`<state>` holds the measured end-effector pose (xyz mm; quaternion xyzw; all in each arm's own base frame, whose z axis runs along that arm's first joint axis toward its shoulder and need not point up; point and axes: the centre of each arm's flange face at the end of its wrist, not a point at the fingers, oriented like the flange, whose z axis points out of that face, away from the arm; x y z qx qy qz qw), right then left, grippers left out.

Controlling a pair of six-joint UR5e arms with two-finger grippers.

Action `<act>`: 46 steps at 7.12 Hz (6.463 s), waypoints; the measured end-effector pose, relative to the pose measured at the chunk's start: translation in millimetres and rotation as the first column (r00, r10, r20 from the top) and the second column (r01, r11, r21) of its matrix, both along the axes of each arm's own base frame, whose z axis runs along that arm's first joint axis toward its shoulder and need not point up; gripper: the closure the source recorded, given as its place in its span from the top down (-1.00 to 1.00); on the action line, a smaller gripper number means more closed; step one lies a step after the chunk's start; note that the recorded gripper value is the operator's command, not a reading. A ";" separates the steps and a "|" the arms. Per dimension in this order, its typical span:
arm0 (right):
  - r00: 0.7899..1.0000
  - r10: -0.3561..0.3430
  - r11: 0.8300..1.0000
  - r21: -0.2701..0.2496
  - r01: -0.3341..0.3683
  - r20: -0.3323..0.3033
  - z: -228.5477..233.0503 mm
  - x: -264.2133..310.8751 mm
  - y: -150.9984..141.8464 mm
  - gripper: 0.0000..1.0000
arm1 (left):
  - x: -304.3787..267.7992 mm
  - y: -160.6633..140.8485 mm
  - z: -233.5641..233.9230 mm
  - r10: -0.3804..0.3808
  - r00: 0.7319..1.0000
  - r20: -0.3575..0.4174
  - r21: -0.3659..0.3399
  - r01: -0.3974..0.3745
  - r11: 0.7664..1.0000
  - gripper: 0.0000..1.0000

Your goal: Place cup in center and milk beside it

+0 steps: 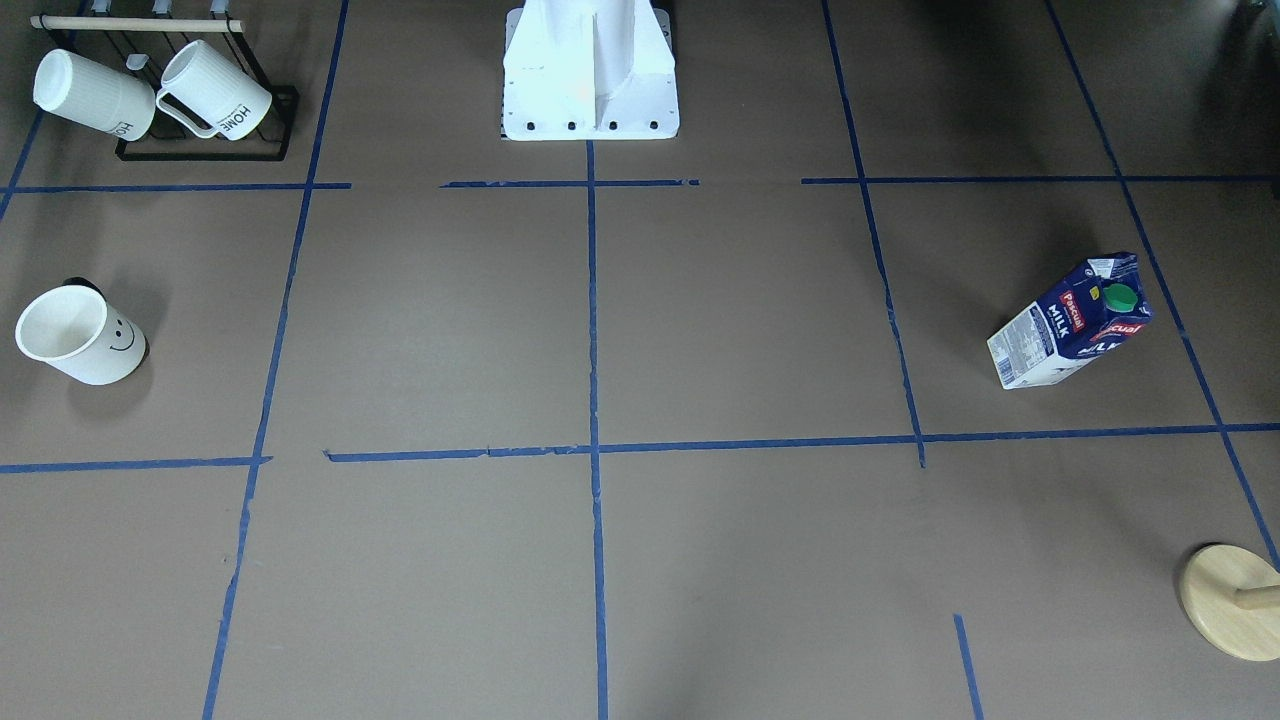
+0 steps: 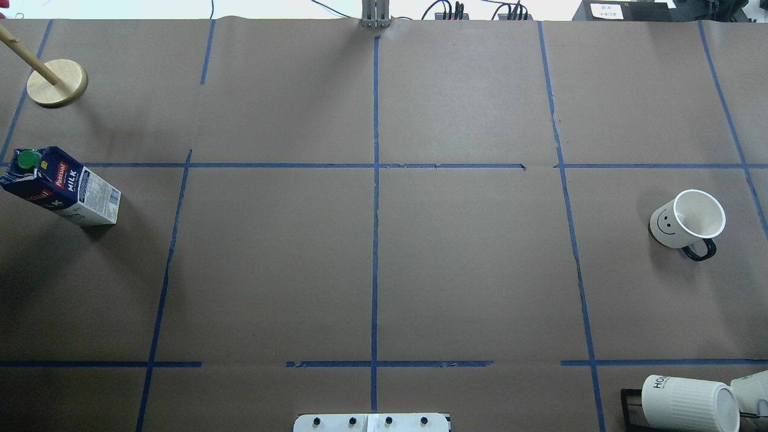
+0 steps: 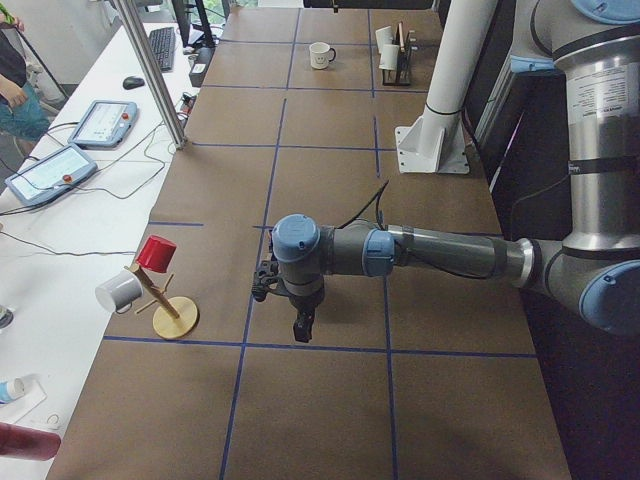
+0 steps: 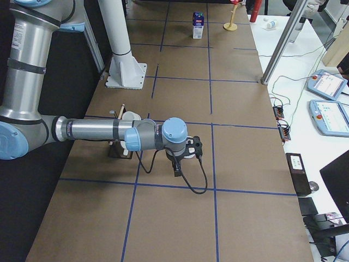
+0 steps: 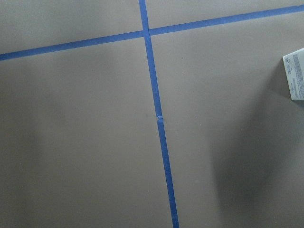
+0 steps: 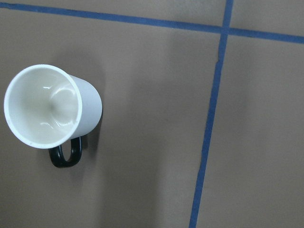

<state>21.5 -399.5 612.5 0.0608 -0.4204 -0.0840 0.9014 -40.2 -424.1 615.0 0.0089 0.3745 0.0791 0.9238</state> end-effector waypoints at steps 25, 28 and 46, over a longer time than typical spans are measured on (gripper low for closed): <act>0.996 0.094 0.993 -0.076 -0.093 0.010 -184.4 -236.7 -148.6 -1.00 | 0.2 4.2 -1.3 0.000 1.000 -0.003 0.002 0.000 1.000 1.00; 0.981 0.186 0.962 -0.191 -0.193 -0.056 -315.7 -394.8 -177.3 -1.00 | 0.3 3.3 -1.6 0.001 1.000 -0.002 0.003 -0.001 1.000 1.00; 0.985 0.160 0.977 -0.133 -0.166 -0.062 -316.0 -273.3 -201.0 1.00 | 1.6 -5.8 -6.6 -0.002 1.000 0.006 0.012 0.002 1.000 1.00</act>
